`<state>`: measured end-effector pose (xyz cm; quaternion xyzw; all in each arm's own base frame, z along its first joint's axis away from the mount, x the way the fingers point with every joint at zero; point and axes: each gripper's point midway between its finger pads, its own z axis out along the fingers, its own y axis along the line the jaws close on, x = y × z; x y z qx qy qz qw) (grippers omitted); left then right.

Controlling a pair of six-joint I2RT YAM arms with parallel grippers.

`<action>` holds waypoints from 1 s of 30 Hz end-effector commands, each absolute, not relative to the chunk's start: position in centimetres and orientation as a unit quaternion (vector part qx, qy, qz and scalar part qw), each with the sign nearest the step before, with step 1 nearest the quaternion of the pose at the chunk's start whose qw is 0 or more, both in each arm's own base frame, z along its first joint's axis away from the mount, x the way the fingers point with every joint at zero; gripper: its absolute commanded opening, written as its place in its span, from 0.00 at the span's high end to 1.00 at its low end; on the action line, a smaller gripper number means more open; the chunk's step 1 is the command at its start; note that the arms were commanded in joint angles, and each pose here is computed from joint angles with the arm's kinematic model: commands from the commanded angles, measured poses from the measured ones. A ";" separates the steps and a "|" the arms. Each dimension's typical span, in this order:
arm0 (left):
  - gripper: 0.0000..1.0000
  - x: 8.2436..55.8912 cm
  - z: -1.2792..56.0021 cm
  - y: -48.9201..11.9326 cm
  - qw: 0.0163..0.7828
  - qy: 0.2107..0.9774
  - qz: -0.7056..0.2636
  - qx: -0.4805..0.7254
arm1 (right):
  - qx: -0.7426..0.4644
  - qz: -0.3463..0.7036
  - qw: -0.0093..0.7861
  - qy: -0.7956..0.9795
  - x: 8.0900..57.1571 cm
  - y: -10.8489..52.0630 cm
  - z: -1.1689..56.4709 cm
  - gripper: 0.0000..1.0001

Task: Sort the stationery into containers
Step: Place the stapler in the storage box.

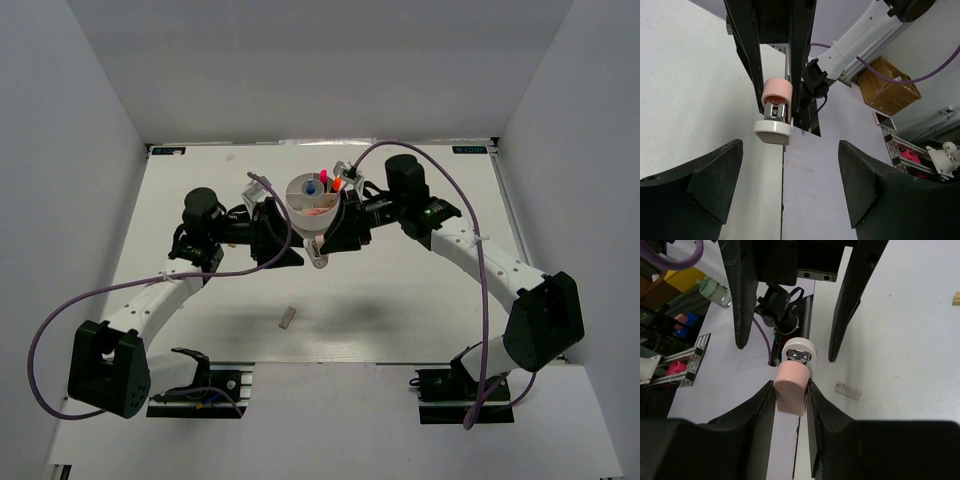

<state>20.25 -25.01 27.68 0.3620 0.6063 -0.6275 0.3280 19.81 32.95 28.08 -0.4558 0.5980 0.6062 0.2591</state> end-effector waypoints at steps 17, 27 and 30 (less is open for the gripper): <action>0.37 20.2 27.5 -25.4 0.334 0.600 -0.629 0.364 | -0.496 0.618 0.280 0.542 19.1 34.6 31.1 1.00; 0.94 21.2 27.5 -25.0 0.347 0.617 -0.619 0.340 | -0.488 0.615 0.276 0.554 19.4 34.7 30.5 1.00; 1.00 21.9 27.6 -24.8 0.355 0.629 -0.613 0.320 | -0.471 0.611 0.276 0.574 20.1 34.8 30.3 0.55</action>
